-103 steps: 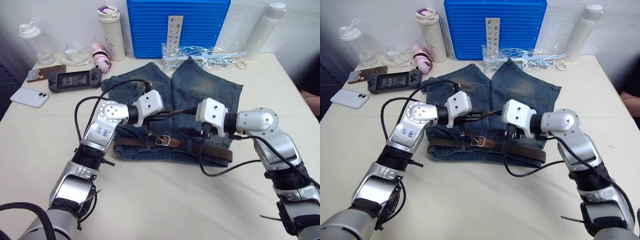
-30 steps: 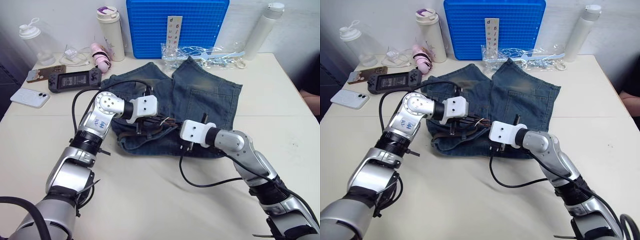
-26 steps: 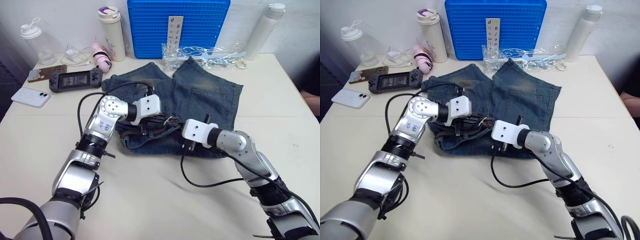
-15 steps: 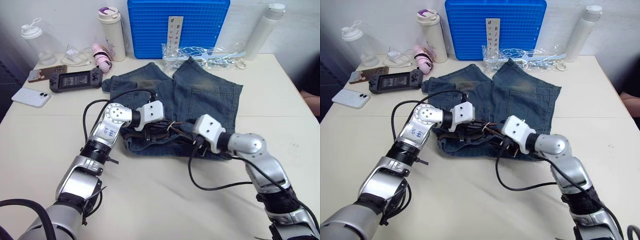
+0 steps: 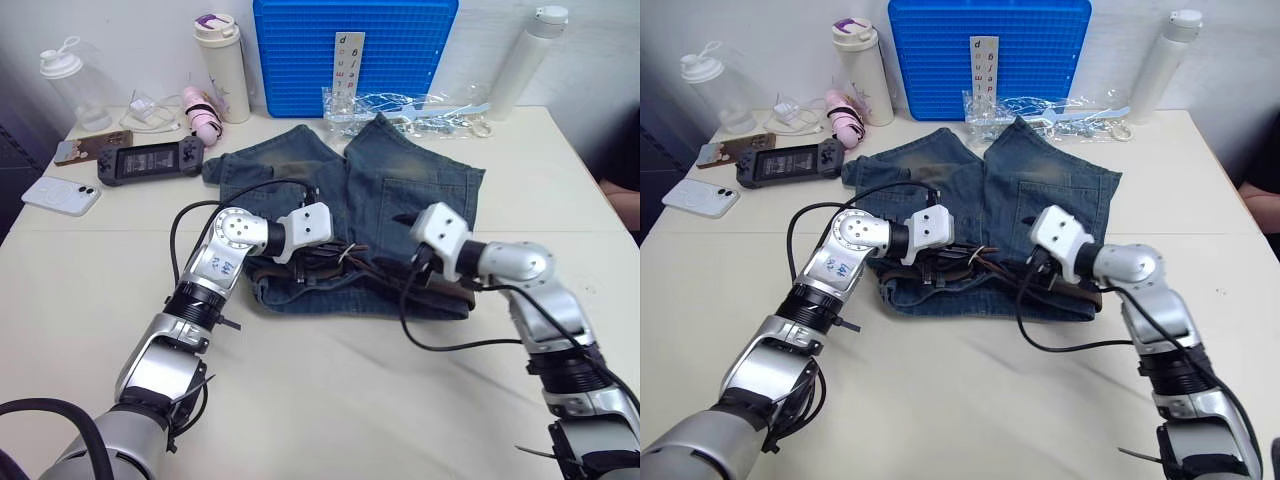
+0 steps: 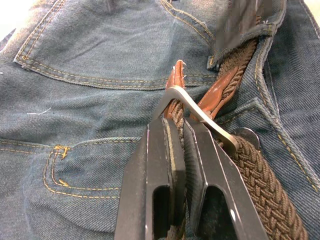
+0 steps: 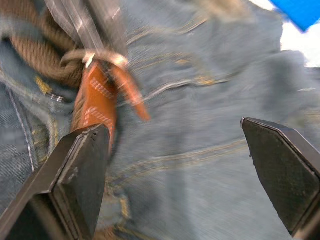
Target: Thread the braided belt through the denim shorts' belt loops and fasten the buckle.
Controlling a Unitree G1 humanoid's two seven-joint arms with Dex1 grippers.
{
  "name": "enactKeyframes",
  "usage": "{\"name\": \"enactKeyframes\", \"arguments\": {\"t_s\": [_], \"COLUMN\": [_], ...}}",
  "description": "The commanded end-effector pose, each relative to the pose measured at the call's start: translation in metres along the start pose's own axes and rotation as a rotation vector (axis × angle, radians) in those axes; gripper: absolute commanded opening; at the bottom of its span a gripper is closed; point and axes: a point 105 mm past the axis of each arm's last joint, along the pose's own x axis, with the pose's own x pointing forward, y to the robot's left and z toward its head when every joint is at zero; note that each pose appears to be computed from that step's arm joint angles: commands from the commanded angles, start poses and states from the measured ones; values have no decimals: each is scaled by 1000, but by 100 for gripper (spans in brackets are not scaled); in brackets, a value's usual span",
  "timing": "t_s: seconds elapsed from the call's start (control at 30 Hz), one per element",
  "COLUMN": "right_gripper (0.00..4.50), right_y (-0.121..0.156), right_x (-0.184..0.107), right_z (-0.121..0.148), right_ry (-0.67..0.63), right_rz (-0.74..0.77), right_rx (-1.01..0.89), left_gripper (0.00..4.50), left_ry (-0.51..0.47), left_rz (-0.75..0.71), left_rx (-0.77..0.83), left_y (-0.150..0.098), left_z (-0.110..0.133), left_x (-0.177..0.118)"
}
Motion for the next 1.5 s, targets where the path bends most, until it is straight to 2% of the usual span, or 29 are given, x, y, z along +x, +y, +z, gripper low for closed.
{"name": "enactKeyframes", "arguments": {"t_s": [0.03, 0.13, 0.17, 0.33, 0.37, 0.4, 0.47, 0.53, 0.57, 0.6, 0.67, 0.9, 0.93, 1.1, 1.27, 1.43, 1.5], "right_gripper": [445, 377, 342, 113, 47, 15, 7, 0, 0, 0, 0, 0, 0, 0, 0, 0, 0], "right_y": [-6, -4, -3, 6, 7, 9, 8, 7, 6, 6, 5, 6, 8, 12, 12, 13, 13], "right_x": [6, 10, 10, 13, 13, 13, 12, 11, 11, 10, 8, 4, 4, 6, 6, 2, -1], "right_z": [16, 18, 19, 19, 19, 19, 18, 15, 14, 14, 12, 12, 11, 12, 13, 15, 15], "right_ry": [-57, -67, -72, -90, -91, -91, -88, -77, -74, -72, -66, -63, -63, -67, -68, -62, -57], "right_rz": [-28, -11, -6, 34, 43, 49, 48, 43, 42, 41, 37, 36, 39, 47, 50, 57, 57], "right_rx": [-80, -98, -100, -94, -95, -95, -95, -94, -93, -93, -96, -106, -105, -103, -111, -135, -151], "left_gripper": [0, 0, 0, 0, 0, 0, 0, 83, 102, 159, 231, 231, 179, 4, 4, 4, 4], "left_ry": [-40, -41, -42, -44, -41, -39, -53, -92, -103, -106, -86, -62, -42, 56, 103, 210, 292], "left_rz": [2, 2, 3, 8, 10, 12, 48, 80, 82, 87, 94, 113, 96, 11, -41, -169, -209], "left_rx": [43, 44, 44, 46, 47, 48, 20, -31, -49, -51, -50, -122, -133, -175, -205, -193, -174], "left_y": [1, 1, 1, 2, 3, 3, 9, 16, 18, 19, 21, 28, 23, -6, -26, -58, -68], "left_z": [15, 16, 16, 17, 17, 16, 18, 23, 24, 25, 23, 24, 19, -3, -17, -38, -53], "left_x": [2, 2, 3, 3, 3, 3, 1, -5, -10, -14, -26, -78, -84, -96, -91, -90, -96]}}
